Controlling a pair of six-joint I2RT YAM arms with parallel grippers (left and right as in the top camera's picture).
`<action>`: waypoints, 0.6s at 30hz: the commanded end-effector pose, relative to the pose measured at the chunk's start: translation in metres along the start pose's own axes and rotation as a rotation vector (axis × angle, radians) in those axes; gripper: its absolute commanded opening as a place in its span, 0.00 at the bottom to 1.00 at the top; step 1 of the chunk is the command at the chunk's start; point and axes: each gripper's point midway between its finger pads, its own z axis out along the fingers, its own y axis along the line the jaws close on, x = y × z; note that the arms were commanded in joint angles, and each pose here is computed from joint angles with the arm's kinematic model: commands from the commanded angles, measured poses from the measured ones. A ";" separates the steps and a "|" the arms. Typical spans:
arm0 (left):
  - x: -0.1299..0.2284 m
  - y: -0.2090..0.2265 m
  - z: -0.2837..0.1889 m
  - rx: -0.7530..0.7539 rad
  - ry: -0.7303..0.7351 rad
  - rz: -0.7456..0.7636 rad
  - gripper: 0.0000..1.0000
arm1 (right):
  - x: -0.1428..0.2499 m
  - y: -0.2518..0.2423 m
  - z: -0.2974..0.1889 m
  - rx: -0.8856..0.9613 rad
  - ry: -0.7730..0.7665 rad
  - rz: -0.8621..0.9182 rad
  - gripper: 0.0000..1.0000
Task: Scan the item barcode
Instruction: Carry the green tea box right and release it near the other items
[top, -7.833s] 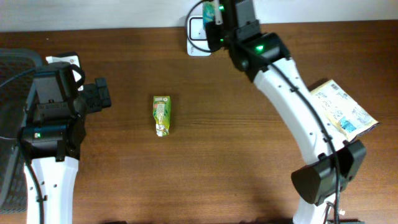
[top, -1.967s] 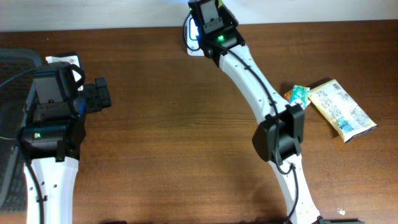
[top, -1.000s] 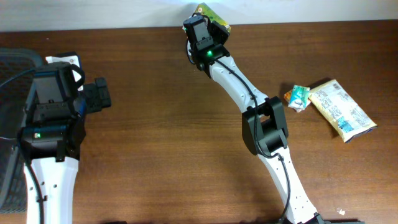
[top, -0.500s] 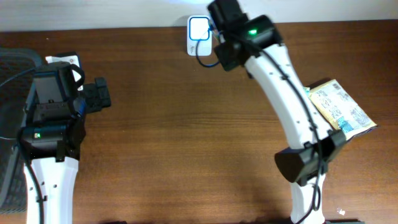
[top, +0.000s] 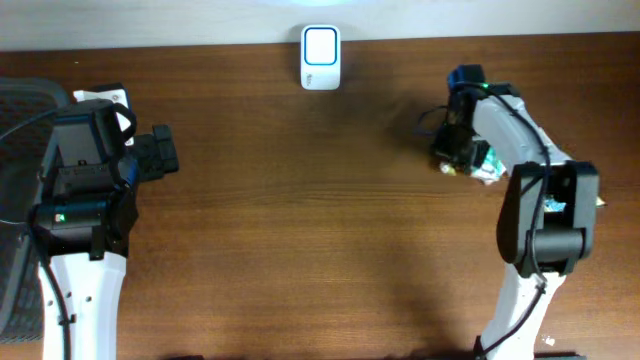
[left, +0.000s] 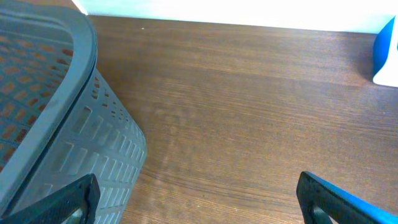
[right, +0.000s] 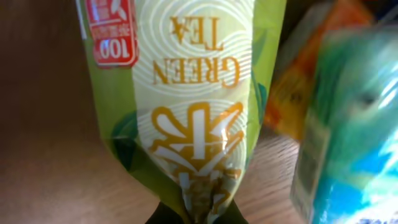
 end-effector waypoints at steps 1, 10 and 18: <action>-0.005 0.003 -0.005 -0.009 -0.018 0.003 0.99 | -0.011 -0.040 0.010 0.019 0.022 0.095 0.25; -0.005 0.003 -0.005 -0.009 -0.018 0.003 0.99 | -0.002 0.001 -0.181 -0.369 -0.235 -0.415 0.91; -0.005 0.003 -0.005 -0.009 -0.018 0.003 0.99 | 0.158 -0.012 -0.347 -0.511 -0.517 -0.702 0.99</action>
